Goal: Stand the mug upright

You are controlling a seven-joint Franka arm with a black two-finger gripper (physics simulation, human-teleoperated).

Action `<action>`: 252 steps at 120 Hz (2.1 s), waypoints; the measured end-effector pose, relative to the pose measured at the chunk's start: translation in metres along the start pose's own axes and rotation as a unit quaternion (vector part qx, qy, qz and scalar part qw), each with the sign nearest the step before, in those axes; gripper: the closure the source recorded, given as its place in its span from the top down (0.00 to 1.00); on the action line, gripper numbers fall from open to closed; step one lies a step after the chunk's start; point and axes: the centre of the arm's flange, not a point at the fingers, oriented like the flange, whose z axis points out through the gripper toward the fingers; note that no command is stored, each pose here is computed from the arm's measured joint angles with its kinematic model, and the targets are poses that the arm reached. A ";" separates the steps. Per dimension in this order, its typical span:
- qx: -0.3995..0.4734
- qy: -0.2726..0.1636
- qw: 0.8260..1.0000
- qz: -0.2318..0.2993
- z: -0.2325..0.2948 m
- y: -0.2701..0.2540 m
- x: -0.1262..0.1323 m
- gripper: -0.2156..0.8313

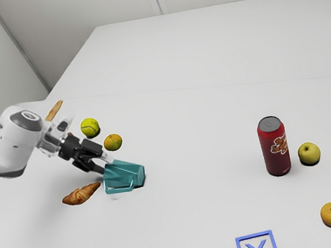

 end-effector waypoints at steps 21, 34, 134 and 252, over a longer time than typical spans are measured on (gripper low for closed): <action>-0.029 -0.004 0.999 0.018 0.011 -0.004 -0.002 0.59; -0.038 -0.004 0.999 0.031 0.014 -0.002 -0.002 0.44; 0.096 -0.053 0.974 0.201 0.022 0.107 0.021 0.06; 0.370 -0.115 0.883 0.265 0.078 0.161 0.019 0.47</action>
